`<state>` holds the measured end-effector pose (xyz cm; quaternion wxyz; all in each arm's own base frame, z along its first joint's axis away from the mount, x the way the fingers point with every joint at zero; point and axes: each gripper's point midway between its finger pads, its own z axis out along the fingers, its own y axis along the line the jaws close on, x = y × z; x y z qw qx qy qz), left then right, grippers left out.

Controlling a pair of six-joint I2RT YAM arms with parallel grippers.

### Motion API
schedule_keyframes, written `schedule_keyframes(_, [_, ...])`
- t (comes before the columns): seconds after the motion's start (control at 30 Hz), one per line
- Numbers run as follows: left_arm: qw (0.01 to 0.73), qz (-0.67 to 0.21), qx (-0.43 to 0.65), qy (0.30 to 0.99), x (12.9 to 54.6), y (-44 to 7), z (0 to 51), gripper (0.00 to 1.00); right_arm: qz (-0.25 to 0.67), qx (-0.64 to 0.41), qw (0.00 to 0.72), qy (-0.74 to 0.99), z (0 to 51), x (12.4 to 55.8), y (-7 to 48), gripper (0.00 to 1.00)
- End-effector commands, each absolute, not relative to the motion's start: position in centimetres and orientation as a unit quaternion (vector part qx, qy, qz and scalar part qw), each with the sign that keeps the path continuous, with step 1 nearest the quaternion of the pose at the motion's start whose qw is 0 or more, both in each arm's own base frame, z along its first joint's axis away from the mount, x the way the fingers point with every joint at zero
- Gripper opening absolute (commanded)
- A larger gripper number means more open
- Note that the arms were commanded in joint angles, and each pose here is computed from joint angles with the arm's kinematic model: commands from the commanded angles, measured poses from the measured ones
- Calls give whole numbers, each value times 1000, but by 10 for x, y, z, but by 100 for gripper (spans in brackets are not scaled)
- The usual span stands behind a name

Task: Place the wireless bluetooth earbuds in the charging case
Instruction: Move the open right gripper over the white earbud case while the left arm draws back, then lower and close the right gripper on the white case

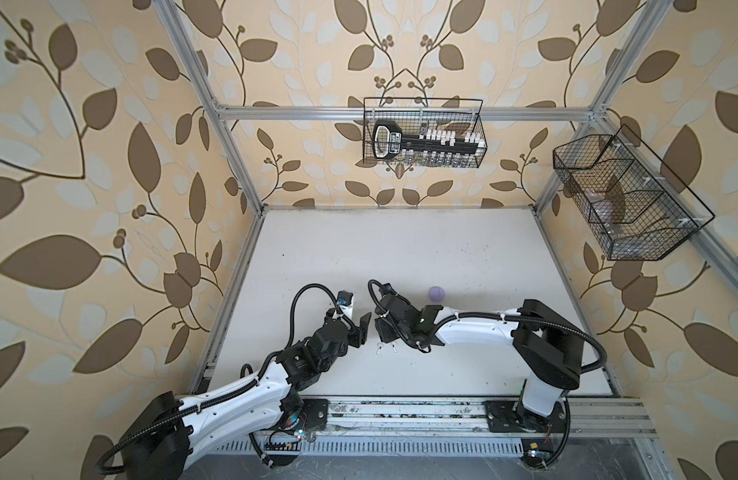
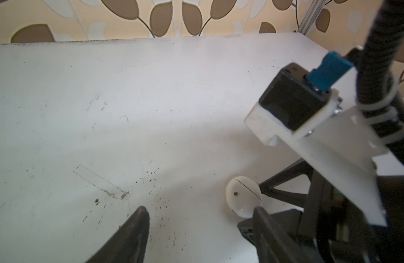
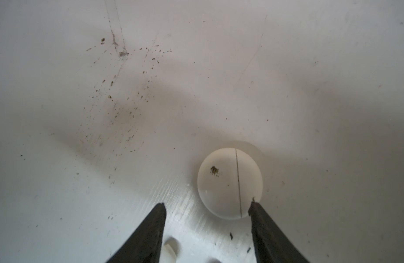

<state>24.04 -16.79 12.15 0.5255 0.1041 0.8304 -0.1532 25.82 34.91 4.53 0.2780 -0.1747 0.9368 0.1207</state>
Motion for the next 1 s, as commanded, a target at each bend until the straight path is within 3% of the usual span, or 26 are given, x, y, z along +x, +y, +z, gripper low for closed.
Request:
schedule_keyframes(0.0, [536,-154,82,826,242,-164,123,73,86,-182,276,940,39,267,345,61])
schedule_keyframes(0.37, [536,-163,80,824,241,-166,125,73,51,-194,268,942,33,278,339,61])
schedule_keyframes(0.97, [533,-166,83,826,241,-168,124,74,84,-240,228,940,27,250,349,61])
